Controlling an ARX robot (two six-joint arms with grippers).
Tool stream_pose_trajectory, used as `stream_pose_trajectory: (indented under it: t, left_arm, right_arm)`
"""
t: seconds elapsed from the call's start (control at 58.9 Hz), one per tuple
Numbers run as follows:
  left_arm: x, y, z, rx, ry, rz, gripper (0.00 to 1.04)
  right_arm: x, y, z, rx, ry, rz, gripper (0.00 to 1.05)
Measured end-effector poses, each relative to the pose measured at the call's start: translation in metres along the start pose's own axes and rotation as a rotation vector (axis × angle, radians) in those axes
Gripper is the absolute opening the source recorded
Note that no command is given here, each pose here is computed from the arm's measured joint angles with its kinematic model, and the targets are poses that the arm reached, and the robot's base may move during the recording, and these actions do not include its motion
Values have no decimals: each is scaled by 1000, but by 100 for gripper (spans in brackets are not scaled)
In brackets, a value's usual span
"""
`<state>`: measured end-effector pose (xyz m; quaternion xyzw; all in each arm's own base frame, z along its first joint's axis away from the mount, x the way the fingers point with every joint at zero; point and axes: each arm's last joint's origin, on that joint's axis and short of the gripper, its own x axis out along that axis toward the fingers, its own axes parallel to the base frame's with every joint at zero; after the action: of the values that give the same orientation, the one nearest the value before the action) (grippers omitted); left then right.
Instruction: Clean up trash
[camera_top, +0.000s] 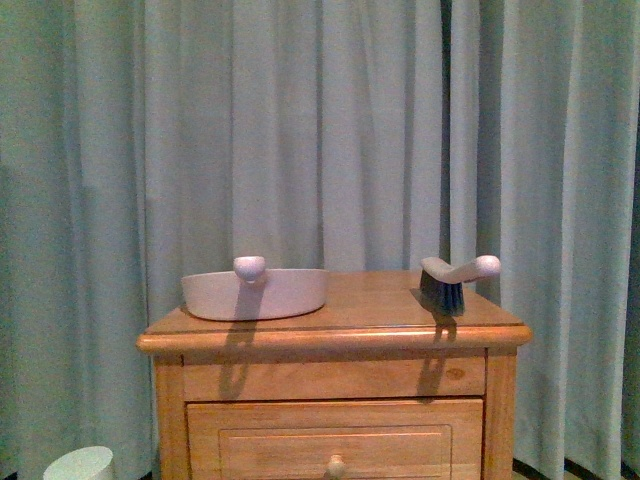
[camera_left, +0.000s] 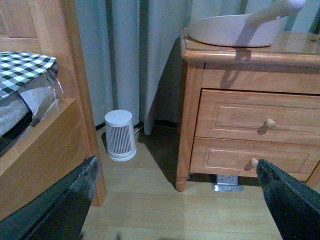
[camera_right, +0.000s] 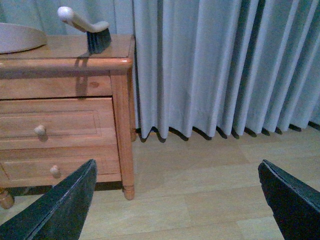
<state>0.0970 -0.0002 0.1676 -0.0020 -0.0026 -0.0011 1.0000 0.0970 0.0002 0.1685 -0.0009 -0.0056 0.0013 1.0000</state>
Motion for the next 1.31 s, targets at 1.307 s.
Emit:
stream_pose_trajectory:
  t: [1.307]
  left_arm:
    - [0,0,0,0,-1,0,97]
  right_arm:
    - [0,0,0,1,0,0,97]
